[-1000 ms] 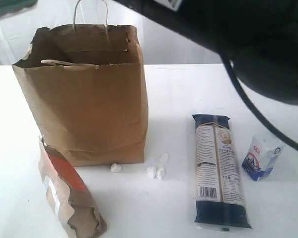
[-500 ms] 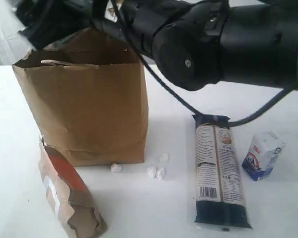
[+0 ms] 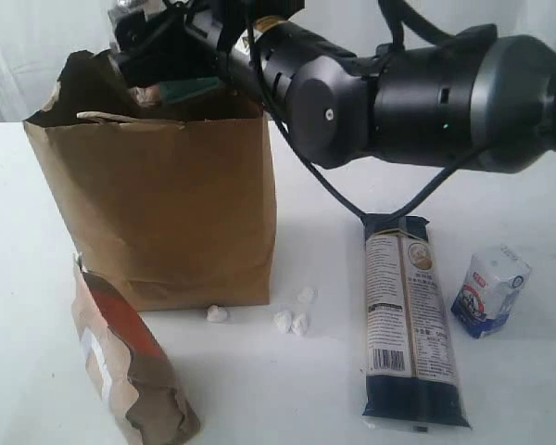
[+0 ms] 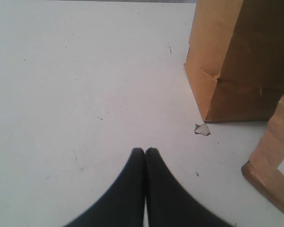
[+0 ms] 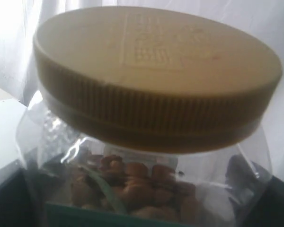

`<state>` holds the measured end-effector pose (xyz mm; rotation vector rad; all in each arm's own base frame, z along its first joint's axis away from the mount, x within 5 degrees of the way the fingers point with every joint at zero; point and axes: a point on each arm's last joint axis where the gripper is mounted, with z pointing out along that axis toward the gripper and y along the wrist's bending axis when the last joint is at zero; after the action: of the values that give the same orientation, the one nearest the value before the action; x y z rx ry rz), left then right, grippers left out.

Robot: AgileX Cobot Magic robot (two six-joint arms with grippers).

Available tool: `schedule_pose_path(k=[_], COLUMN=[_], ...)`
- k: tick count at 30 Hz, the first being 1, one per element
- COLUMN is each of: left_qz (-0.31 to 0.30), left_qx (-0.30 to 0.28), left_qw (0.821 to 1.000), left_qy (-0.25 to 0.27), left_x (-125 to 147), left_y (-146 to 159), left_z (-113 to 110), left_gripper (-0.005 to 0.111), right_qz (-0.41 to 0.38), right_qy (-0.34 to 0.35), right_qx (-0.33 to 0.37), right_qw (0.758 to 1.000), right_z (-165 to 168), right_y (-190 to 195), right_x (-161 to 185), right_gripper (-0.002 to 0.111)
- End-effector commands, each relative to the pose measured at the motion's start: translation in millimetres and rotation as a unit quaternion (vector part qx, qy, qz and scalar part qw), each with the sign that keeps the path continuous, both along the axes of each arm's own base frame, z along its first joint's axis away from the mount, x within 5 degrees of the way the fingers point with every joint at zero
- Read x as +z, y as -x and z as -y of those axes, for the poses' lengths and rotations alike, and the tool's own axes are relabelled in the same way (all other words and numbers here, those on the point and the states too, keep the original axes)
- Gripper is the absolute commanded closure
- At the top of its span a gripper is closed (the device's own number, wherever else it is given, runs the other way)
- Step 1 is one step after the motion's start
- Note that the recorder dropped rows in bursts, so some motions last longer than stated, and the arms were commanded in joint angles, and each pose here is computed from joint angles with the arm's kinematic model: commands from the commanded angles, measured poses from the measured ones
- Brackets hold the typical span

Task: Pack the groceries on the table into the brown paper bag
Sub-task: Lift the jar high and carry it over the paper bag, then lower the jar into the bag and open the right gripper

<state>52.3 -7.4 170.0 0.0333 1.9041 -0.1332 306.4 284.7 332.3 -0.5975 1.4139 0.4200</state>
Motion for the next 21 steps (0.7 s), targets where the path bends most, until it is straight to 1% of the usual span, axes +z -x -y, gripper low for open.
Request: schedule_pose_path(k=[1,3,7,11,13,16,19,21], left_qz=[0.001,0.001,0.001,0.001,0.001,0.001,0.001,0.001], left_qx=[-0.003,-0.003,-0.003,-0.003,-0.003,-0.003,-0.003,-0.003], left_qw=[1.000,1.000,1.000,1.000,1.000,1.000,1.000,1.000], left_qy=[0.004,0.004,0.004,0.004,0.004,0.004,0.004,0.004], left_x=[-0.8,-0.8,-0.8,-0.8,-0.8,-0.8,-0.8,-0.8], left_y=[0.2,0.2,0.2,0.2,0.2,0.2,0.2,0.2], left_z=[0.5,0.5,0.5,0.5,0.5,0.5,0.5,0.5], left_gripper=[0.107,0.107,0.107,0.107,0.107,0.107,0.107,0.107], right_qz=[-0.013,-0.044,-0.079,-0.091,-0.093,-0.095,-0.098,-0.098], right_qy=[-0.028,-0.029,-0.003,0.007,0.009,0.011,0.014,0.015], right_qx=[0.001,0.009,0.023,0.026,0.026,0.026,0.027,0.027], right_qw=[1.000,0.999,0.997,0.995,0.995,0.995,0.995,0.995], right_z=[-0.8,-2.8,-7.1,-8.5,-9.1,-9.7,-10.2,-10.5], right_y=[-1.0,0.6,4.8,5.7,5.1,4.6,4.2,3.9], right_x=[2.9,-1.4,-9.3,-12.8,-14.7,-16.6,-18.5,-19.4], right_gripper=[0.108,0.108,0.108,0.108,0.104,0.090,0.069,0.057])
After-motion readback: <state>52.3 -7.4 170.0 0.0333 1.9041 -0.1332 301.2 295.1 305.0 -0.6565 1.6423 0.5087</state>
